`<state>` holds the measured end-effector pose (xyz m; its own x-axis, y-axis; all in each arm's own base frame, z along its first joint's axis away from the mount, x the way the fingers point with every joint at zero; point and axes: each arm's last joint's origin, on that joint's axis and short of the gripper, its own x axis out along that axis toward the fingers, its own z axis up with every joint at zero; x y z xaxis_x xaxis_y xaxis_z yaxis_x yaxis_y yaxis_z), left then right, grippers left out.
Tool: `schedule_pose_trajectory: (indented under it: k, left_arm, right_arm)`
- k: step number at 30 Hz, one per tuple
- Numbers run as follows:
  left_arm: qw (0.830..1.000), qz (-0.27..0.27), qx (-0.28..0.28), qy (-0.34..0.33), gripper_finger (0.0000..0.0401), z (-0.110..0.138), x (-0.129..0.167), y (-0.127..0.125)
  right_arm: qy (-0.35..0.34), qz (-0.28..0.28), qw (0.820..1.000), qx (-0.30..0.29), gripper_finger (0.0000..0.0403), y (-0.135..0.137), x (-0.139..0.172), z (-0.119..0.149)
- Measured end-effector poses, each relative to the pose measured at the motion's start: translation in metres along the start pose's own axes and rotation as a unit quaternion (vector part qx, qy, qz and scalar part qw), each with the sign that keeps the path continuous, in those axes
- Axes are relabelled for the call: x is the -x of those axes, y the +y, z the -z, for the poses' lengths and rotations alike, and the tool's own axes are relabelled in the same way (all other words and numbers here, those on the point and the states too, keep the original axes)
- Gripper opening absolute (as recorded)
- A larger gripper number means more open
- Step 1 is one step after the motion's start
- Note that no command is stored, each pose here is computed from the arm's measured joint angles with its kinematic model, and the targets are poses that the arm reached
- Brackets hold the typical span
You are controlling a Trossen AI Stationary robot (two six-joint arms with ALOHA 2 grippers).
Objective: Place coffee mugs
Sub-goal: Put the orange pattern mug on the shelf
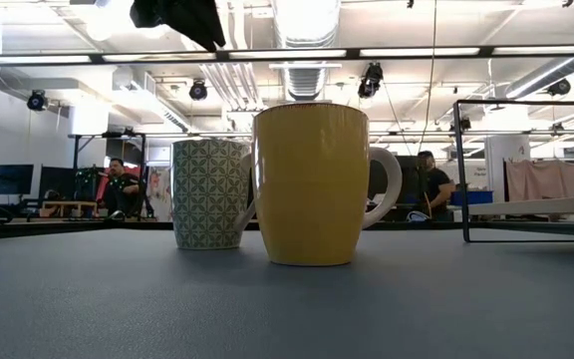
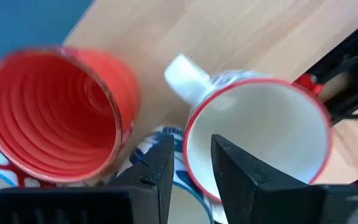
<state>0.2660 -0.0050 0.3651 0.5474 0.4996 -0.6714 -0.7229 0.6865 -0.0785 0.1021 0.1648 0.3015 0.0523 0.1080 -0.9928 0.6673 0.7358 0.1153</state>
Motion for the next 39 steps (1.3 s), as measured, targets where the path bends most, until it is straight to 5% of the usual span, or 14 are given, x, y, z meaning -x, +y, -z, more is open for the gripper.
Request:
schedule_pose_trajectory:
  k: [14, 25, 39]
  left_arm:
    - [0.991, 0.065, -0.038, 0.114, 0.0082, 0.032, -0.015, -0.038]
    - [0.975, -0.04, -0.022, 0.216, 0.0082, 0.069, -0.038, -0.051]
    - [0.966, -0.092, -0.025, 0.239, 0.0082, 0.087, -0.069, -0.065]
  right_arm:
    - [-0.155, -0.037, 0.987, -0.011, 0.0096, 0.0, 0.032, -0.012]
    - [-0.164, -0.033, 0.986, 0.005, 0.0096, 0.001, 0.033, -0.018]
    - [-0.168, -0.032, 0.985, 0.025, 0.0096, 0.002, 0.033, -0.018]
